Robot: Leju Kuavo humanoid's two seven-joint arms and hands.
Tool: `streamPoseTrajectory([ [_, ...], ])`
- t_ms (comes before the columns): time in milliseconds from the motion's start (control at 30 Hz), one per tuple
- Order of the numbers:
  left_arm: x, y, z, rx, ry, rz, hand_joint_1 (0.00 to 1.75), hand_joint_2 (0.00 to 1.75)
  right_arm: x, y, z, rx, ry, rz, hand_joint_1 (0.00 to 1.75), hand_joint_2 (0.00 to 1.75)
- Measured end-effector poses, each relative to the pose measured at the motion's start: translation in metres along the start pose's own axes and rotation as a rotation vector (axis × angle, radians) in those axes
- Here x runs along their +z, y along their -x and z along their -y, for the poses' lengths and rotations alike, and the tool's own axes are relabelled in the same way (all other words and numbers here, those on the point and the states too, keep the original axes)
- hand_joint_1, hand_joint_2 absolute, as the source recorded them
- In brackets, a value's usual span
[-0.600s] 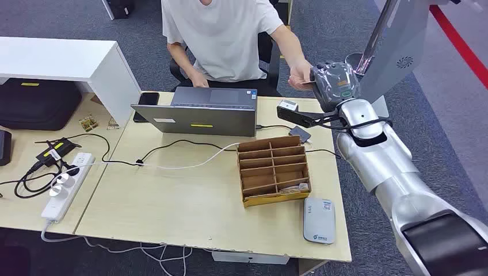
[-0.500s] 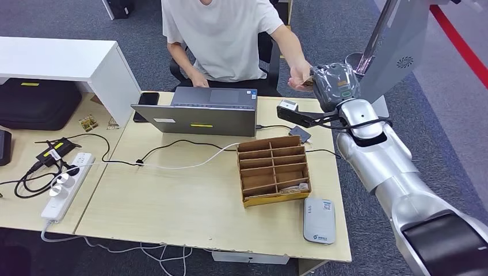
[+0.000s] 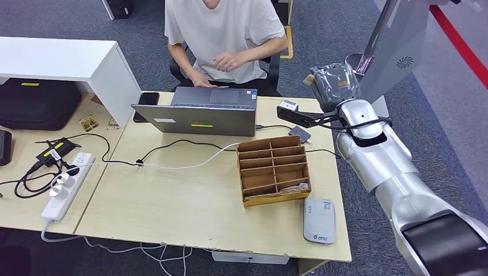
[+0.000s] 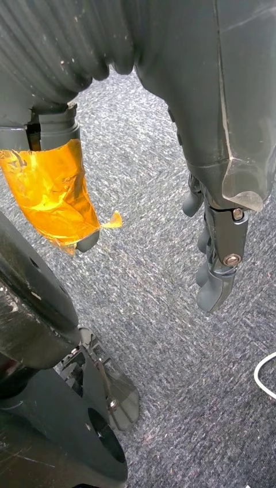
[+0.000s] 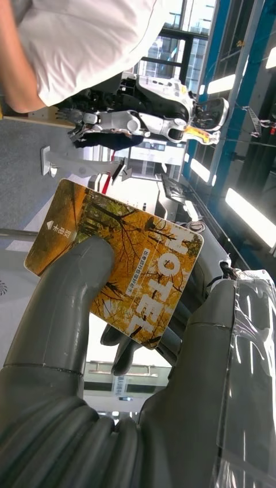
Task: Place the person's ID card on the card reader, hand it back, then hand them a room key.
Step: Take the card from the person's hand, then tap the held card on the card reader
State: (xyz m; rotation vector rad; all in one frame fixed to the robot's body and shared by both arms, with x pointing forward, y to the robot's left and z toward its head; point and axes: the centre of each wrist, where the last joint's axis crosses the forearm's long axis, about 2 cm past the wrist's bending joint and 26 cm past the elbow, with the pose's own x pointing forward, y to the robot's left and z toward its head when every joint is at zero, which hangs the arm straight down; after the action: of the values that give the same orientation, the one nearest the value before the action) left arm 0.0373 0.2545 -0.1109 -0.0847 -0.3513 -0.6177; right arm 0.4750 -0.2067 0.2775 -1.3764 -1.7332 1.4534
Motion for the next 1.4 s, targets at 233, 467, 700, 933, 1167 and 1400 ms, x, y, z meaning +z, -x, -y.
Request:
streamPoseTrajectory([
  [233,0.0,0.0,0.0,0.003,0.011,-0.002,0.0,1.75,0.0,-0.001,0.0,-0.014,-0.004,0.008,1.75,1.75],
  [467,0.0,-0.002,0.004,0.043,0.013,0.002,0.0,1.75,0.01,-0.008,-0.006,-0.069,0.072,0.03,1.75,1.75],
  [700,0.0,-0.002,0.004,0.071,0.005,-0.003,0.0,1.75,0.021,-0.009,-0.01,-0.089,0.109,0.046,1.75,1.75],
  [933,0.002,0.005,0.02,0.211,-0.014,-0.064,0.0,1.75,0.263,-0.027,-0.089,-0.208,0.177,0.023,1.75,1.75],
  [1167,0.002,0.004,0.022,0.231,-0.015,-0.067,0.0,1.75,0.308,-0.029,-0.082,-0.21,0.157,-0.016,1.75,1.75],
  [1400,0.002,0.004,0.023,0.238,-0.015,-0.067,0.0,1.75,0.316,-0.028,-0.077,-0.208,0.165,-0.025,1.75,1.75],
])
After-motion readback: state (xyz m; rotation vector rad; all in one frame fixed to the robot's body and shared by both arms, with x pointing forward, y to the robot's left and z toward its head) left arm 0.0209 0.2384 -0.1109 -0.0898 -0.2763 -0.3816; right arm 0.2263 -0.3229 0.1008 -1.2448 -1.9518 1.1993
